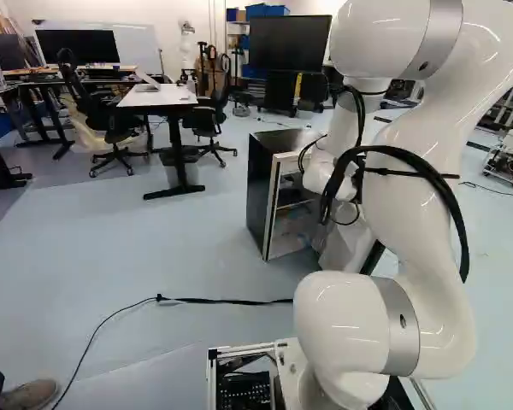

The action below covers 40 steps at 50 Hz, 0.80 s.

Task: Open the fridge door

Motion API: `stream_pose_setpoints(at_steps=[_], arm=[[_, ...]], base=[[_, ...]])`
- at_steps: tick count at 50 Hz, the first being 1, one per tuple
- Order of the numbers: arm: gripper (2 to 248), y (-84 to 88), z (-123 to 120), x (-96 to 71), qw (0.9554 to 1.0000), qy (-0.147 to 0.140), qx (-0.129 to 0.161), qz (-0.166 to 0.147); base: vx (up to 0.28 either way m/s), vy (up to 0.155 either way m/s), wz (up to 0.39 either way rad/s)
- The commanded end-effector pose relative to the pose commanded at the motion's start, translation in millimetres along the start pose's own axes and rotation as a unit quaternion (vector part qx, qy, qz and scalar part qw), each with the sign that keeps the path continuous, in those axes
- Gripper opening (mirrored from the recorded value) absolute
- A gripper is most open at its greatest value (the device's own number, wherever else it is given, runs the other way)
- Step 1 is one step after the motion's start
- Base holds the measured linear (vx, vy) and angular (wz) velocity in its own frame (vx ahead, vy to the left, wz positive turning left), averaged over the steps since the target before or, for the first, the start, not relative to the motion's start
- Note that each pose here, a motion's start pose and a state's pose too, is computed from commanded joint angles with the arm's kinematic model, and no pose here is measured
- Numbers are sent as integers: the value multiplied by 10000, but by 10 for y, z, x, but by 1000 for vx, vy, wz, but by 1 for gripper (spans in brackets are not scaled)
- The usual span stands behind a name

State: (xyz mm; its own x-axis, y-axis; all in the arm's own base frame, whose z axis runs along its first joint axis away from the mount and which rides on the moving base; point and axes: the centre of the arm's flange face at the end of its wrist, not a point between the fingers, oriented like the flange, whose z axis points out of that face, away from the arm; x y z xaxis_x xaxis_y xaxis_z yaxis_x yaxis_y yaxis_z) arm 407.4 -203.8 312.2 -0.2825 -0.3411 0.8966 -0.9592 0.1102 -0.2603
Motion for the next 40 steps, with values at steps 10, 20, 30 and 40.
stream_pose_setpoints(at_steps=[10,20,30,40], arm=[[247,-139,196,21,9998,11,-120,155],[247,-266,394,20,9991,-108,-251,326],[247,-388,590,28,9980,-179,-361,491],[247,-505,789,61,9969,-128,-444,641]], base=[[0,0,0],[0,0,0],[0,0,0],[0,0,0]])
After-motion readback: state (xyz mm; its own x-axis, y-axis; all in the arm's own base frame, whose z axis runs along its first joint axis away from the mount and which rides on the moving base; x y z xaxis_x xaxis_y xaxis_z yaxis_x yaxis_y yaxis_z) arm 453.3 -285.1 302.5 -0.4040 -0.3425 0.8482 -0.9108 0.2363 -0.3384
